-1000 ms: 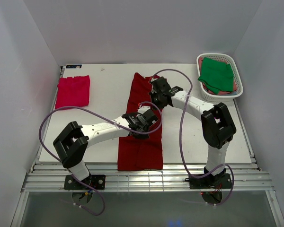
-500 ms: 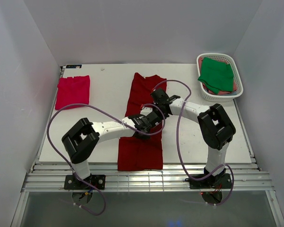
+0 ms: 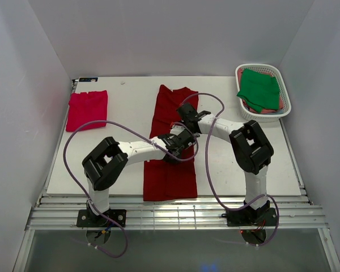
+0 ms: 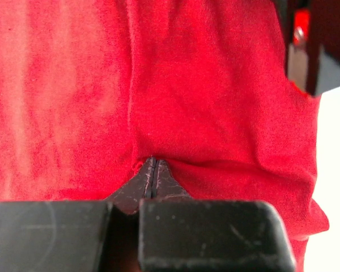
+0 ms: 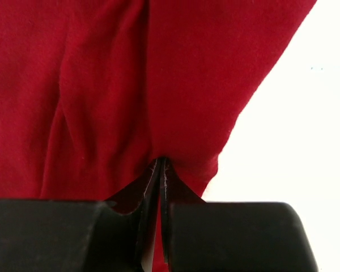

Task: Fold and stack the t-shirts
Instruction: Fold the tshirt

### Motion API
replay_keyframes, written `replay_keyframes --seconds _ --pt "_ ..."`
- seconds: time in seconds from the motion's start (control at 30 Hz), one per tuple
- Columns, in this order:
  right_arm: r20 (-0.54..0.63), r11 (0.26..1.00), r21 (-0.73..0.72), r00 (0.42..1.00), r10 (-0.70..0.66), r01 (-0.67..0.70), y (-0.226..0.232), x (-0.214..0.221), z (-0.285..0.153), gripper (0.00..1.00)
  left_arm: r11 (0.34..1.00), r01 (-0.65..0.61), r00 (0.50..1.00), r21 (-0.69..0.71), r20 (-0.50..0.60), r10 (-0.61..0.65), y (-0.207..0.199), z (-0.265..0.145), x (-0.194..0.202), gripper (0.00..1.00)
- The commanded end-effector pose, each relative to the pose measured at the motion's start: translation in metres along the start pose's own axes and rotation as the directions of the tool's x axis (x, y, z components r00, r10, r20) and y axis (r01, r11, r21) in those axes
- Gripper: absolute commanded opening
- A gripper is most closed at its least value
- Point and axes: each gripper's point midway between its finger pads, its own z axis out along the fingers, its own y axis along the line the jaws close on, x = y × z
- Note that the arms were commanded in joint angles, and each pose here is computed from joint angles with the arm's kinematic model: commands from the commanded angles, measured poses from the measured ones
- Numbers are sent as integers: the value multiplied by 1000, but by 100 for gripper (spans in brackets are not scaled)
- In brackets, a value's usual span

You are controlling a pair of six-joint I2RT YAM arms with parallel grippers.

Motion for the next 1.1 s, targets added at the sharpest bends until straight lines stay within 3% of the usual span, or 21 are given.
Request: replay_keyframes --seconds 0.0,0.47,0.8,1.0,1.03,1.07 --pt "-25 998 52 999 -20 21 0 0 17 8 1000 -31 999 -3 -11 31 1 20 2 0" --pt "10 994 112 1000 9 -10 -18 -54 36 8 994 -88 996 63 28 86 -5 34 -48 0" --pt "50 992 124 999 -18 12 -27 -65 13 8 982 -88 995 168 54 80 -12 3 -54 0" --pt "226 992 126 974 -9 -20 -30 -92 -59 23 962 -67 961 265 278 -10 -16 -70 -117 0" --pt "238 994 108 971 -9 -17 -29 -85 -78 27 959 -62 951 277 308 -27 -15 -83 -126 2" --pt "238 996 85 971 -3 -18 -24 -78 -86 30 955 -50 932 291 358 -60 -10 -107 -140 16"
